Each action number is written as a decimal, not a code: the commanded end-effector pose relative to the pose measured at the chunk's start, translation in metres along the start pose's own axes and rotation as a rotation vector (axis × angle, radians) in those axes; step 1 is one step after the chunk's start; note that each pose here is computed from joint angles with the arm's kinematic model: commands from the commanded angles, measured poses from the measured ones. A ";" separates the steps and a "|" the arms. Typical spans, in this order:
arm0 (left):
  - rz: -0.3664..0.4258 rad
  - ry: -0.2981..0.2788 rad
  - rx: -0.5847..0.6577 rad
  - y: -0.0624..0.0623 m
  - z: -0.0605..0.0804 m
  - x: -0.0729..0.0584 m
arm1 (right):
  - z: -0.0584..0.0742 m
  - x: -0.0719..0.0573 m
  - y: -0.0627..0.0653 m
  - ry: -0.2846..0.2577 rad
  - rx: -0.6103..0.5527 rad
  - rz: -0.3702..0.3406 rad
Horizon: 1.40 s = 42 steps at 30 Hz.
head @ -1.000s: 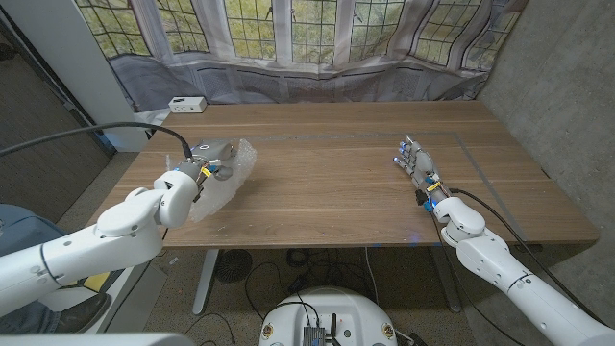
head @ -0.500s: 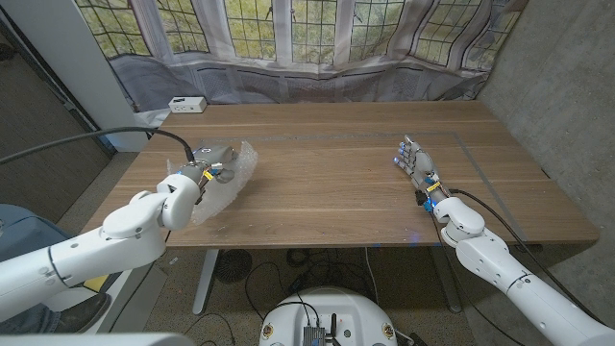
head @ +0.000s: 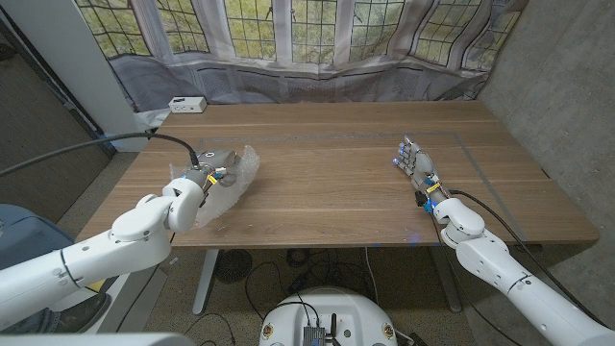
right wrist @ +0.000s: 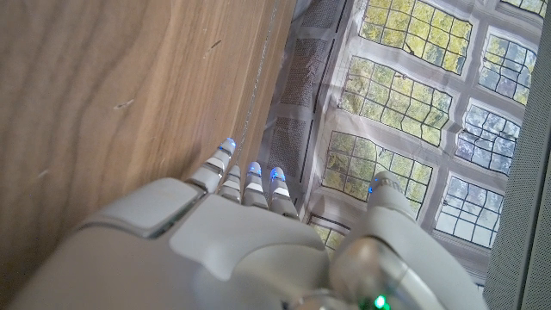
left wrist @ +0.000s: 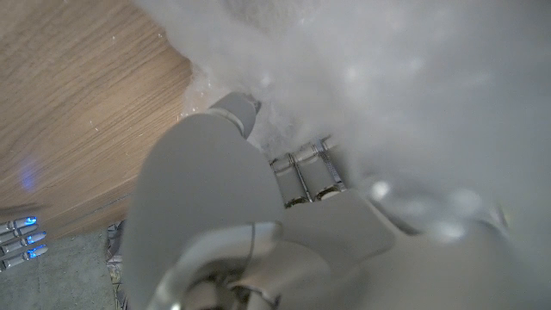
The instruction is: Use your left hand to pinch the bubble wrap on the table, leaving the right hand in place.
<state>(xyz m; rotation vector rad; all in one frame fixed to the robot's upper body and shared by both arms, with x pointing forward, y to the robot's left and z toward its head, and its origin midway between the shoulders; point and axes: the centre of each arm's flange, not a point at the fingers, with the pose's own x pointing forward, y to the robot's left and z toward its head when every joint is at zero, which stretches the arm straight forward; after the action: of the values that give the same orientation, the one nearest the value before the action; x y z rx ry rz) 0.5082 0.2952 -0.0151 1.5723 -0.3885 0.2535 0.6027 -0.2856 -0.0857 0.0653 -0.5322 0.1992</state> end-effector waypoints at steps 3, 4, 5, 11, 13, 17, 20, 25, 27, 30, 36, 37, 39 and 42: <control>-0.023 0.018 0.009 -0.022 0.003 0.003 | 0.001 -0.002 -0.001 -0.001 -0.008 0.000; -0.022 0.018 0.009 -0.023 0.003 0.003 | 0.001 -0.002 0.000 -0.001 -0.009 0.001; -0.021 0.019 0.012 -0.025 0.003 0.003 | 0.001 -0.002 0.000 -0.001 -0.012 0.004; -0.031 0.024 0.035 -0.035 0.005 0.004 | -0.001 -0.002 0.000 0.003 -0.009 0.008; -0.034 0.024 0.037 -0.037 0.005 0.004 | -0.001 -0.002 0.001 0.005 -0.005 0.003; -0.041 0.029 0.043 -0.040 0.005 0.004 | -0.002 -0.002 0.001 0.008 -0.009 0.009; -0.051 0.029 0.043 -0.042 0.005 0.006 | -0.002 -0.002 0.001 0.009 -0.014 0.014; -0.067 0.026 0.041 -0.046 0.006 0.009 | 0.000 -0.002 0.001 0.012 -0.011 0.007; -0.074 0.024 0.043 -0.047 0.006 0.009 | 0.000 -0.003 0.001 0.014 -0.011 0.007; -0.080 0.023 0.047 -0.047 0.007 0.010 | 0.000 -0.003 0.001 0.014 -0.013 0.008; -0.092 0.031 0.060 -0.045 0.006 0.010 | -0.001 -0.002 0.001 0.016 -0.014 0.014; -0.092 0.033 0.063 -0.045 0.006 0.010 | -0.001 -0.002 0.001 0.015 -0.015 0.015; -0.095 0.034 0.071 -0.044 0.006 0.010 | -0.001 -0.002 0.001 0.016 -0.012 0.014; -0.103 0.035 0.074 -0.044 0.005 0.010 | -0.002 -0.002 0.001 0.016 -0.012 0.015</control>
<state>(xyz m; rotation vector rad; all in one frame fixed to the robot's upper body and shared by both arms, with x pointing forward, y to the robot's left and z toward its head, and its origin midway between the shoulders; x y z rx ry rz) 0.5338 0.2887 -0.0523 1.6322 -0.3002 0.2237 0.6009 -0.2849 -0.0875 0.0490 -0.5202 0.2063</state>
